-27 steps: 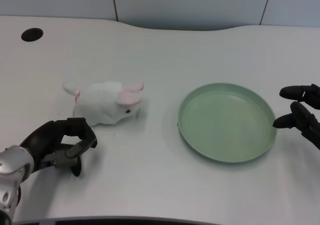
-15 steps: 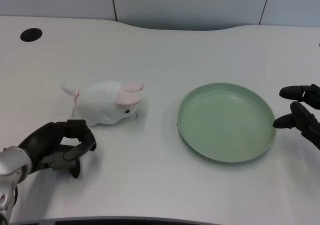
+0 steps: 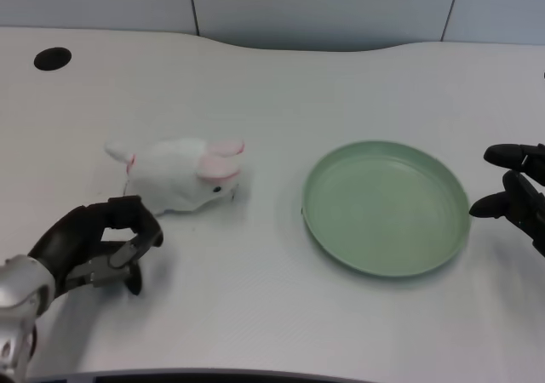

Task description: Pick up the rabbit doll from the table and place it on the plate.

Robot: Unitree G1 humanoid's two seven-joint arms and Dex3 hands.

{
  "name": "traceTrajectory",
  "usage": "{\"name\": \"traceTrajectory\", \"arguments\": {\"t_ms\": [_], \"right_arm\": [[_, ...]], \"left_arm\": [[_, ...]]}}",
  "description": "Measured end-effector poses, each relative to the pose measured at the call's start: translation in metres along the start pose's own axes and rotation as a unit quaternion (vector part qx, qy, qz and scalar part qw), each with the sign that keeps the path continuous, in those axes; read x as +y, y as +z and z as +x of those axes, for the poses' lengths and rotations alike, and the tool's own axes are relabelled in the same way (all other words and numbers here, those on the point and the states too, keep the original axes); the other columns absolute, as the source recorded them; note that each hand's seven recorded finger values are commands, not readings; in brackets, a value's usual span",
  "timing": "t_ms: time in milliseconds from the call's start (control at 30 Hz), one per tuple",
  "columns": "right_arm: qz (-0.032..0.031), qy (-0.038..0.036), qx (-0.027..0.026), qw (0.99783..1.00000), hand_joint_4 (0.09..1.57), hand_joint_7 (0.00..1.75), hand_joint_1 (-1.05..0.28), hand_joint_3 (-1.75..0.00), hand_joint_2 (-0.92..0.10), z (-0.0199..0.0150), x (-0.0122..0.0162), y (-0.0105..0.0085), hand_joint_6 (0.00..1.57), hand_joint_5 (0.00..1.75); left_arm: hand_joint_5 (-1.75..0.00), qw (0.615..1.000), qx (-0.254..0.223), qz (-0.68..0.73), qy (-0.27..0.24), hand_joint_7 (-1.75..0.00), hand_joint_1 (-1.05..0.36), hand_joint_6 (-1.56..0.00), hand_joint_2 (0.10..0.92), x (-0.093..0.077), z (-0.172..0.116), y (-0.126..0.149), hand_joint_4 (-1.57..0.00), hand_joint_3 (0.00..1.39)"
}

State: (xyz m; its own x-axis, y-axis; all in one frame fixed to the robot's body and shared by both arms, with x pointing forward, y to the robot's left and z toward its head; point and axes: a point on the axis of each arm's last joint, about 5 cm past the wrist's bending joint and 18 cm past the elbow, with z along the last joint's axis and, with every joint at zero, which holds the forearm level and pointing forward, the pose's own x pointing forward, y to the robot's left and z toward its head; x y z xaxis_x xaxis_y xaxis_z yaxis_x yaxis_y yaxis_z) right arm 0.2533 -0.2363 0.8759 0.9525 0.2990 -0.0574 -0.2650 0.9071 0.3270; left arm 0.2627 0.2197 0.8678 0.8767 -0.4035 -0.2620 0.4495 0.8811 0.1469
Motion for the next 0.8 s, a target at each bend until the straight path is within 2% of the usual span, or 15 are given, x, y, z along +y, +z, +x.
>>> {"name": "traceTrajectory", "arguments": {"t_ms": [67,133,200,333,367,400,467,533,567,633,700,733,767,800], "right_arm": [[0.0025,-0.0001,0.0027,0.99999,0.25,1.14,-0.34,-0.55,-0.92,0.0006,0.0005,-0.0002,0.22,1.55],[0.0042,-0.0069,0.0062,0.99995,0.28,1.13,-0.34,-0.56,-0.92,0.0005,0.0005,-0.0004,0.23,1.52],[0.0036,-0.0107,0.0071,0.99991,0.28,1.13,-0.35,-0.56,-0.92,0.0007,0.0007,0.0000,0.24,1.50],[0.0020,-0.0154,0.0083,0.99984,0.29,1.10,-0.34,-0.56,-0.92,0.0009,0.0011,0.0000,0.26,1.47],[0.0019,-0.0161,0.0084,0.99983,0.30,1.10,-0.34,-0.55,-0.92,0.0011,0.0013,-0.0001,0.26,1.47],[0.0018,-0.0158,0.0083,0.99984,0.30,1.10,-0.34,-0.55,-0.92,0.0012,0.0016,-0.0003,0.27,1.47],[0.0023,-0.0147,0.0085,0.99985,0.29,1.09,-0.34,-0.55,-0.92,0.0018,0.0026,-0.0009,0.26,1.47],[0.0013,-0.0127,0.0099,0.99987,0.28,1.08,-0.35,-0.55,-0.92,0.0024,0.0038,-0.0014,0.27,1.47],[0.0006,-0.0119,0.0102,0.99988,0.29,1.08,-0.34,-0.55,-0.92,0.0027,0.0043,-0.0015,0.27,1.47],[-0.0025,-0.0108,0.0103,0.99989,0.30,1.07,-0.33,-0.55,-0.92,0.0031,0.0054,-0.0015,0.27,1.48],[-0.0096,-0.0091,0.0100,0.99986,0.30,1.07,-0.32,-0.56,-0.92,0.0031,0.0058,-0.0015,0.27,1.49],[-0.0106,-0.0075,0.0096,0.99987,0.30,1.07,-0.32,-0.56,-0.92,0.0031,0.0060,-0.0017,0.27,1.49],[-0.0114,-0.0078,0.0097,0.99986,0.29,1.07,-0.32,-0.56,-0.92,0.0028,0.0061,-0.0018,0.27,1.49],[-0.0119,-0.0079,0.0095,0.99985,0.29,1.07,-0.32,-0.56,-0.92,0.0029,0.0065,-0.0018,0.27,1.49]], "left_arm": [[-1.75,0.999,-0.046,-0.004,0.014,-1.75,-0.56,-0.37,0.921,-0.004,-0.001,0.002,-0.62,0.62],[-1.75,0.995,-0.092,0.012,0.035,-1.74,-0.57,-0.32,0.921,-0.005,-0.002,0.007,-0.55,0.61],[-1.75,0.988,-0.137,0.039,0.056,-1.71,-0.59,-0.30,0.921,-0.005,-0.002,0.018,-0.50,0.58],[-1.75,0.977,-0.178,0.092,0.073,-1.56,-0.55,-0.31,0.921,-0.003,-0.004,0.028,-0.44,0.49],[-1.70,0.973,-0.186,0.113,0.075,-1.30,-0.54,-0.35,0.921,-0.002,-0.005,0.030,-0.41,0.35],[-1.66,0.967,-0.197,0.140,0.078,-1.15,-0.53,-0.39,0.921,-0.001,-0.006,0.033,-0.41,0.29],[-1.41,0.950,-0.217,0.207,0.089,-0.76,-0.55,-0.44,0.921,0.001,-0.008,0.041,-0.36,0.18],[-1.32,0.928,-0.231,0.275,0.101,-0.61,-0.58,-0.45,0.921,0.004,-0.008,0.049,-0.32,0.17],[-1.15,0.916,-0.234,0.307,0.109,-0.42,-0.60,-0.45,0.921,0.005,-0.008,0.052,-0.25,0.16],[-0.84,0.885,-0.234,0.384,0.119,-0.16,-0.63,-0.47,0.921,0.005,-0.008,0.056,-0.18,0.17],[-0.74,0.850,-0.239,0.453,0.125,-0.09,-0.64,-0.47,0.921,0.006,-0.007,0.061,-0.17,0.18],[-0.72,0.839,-0.244,0.469,0.130,-0.08,-0.64,-0.47,0.921,0.007,-0.007,0.064,-0.17,0.18],[-0.58,0.830,-0.246,0.483,0.132,-0.03,-0.69,-0.39,0.921,0.008,-0.005,0.067,-0.10,0.13],[-0.52,0.823,-0.243,0.497,0.129,-0.02,-0.70,-0.36,0.921,0.009,-0.003,0.071,-0.07,0.11]]}}
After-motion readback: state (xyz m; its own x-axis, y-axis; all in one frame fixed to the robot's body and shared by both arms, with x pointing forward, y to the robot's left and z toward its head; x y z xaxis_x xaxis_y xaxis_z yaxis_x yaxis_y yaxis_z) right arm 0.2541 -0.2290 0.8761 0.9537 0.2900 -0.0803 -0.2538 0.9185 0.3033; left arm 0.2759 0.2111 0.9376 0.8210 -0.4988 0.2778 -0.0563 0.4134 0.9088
